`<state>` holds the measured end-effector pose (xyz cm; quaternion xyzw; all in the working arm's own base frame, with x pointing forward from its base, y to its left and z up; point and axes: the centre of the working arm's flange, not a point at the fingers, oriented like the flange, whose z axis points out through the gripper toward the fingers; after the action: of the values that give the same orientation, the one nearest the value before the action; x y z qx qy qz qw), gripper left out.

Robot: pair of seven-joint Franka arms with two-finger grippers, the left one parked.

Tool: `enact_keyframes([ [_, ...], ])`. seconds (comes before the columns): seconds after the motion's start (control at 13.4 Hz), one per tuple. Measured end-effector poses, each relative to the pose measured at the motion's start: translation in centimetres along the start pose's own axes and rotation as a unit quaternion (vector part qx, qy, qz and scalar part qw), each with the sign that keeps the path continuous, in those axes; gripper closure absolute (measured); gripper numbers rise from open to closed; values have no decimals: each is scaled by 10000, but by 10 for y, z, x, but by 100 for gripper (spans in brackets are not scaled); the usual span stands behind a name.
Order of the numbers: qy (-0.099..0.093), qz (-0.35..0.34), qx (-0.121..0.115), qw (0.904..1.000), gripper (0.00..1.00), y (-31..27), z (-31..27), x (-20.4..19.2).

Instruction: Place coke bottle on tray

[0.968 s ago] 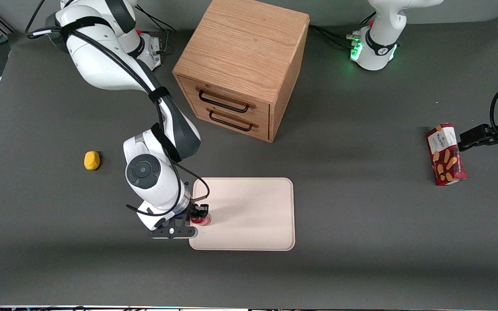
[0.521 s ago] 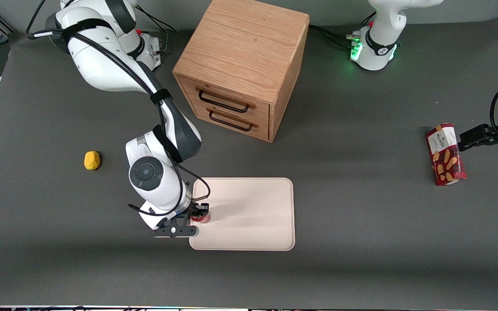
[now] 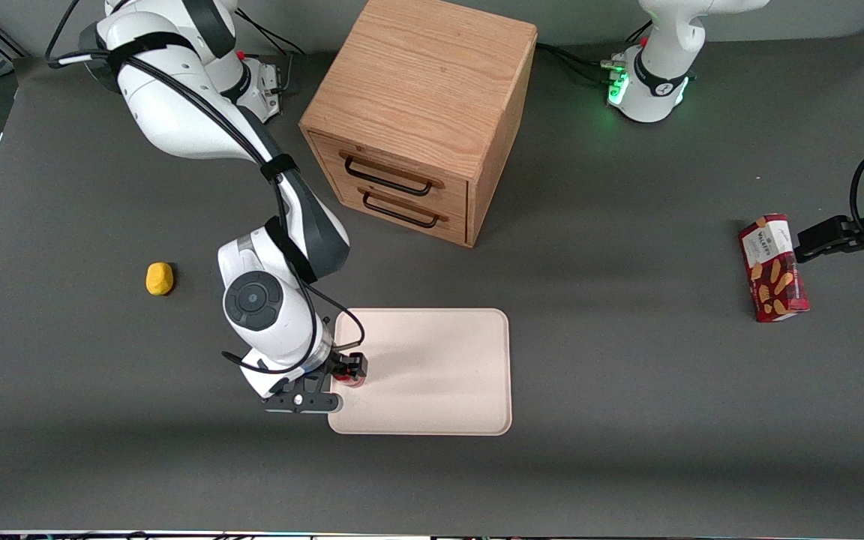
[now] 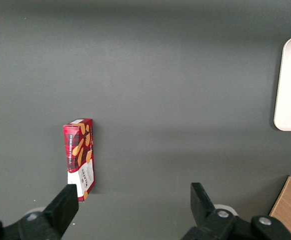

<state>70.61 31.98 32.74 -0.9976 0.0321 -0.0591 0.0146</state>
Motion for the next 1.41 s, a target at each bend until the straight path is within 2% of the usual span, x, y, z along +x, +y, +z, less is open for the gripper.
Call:
enact_keyframes([
  [0.07,16,19,8,10000,0,0,-3,0],
  [0.22,19,95,5,10000,0,0,-14,1],
  [0.3,-45,126,-39,9999,0,2,-25,-1],
  [0.74,-520,347,-347,9974,0,42,-150,-16],
  [0.89,-820,392,-333,9953,0,62,-191,-29],
  [1.04,-971,354,-267,9943,0,84,-233,-48],
  [1.41,-881,-269,-378,9950,0,174,-312,-87],
])
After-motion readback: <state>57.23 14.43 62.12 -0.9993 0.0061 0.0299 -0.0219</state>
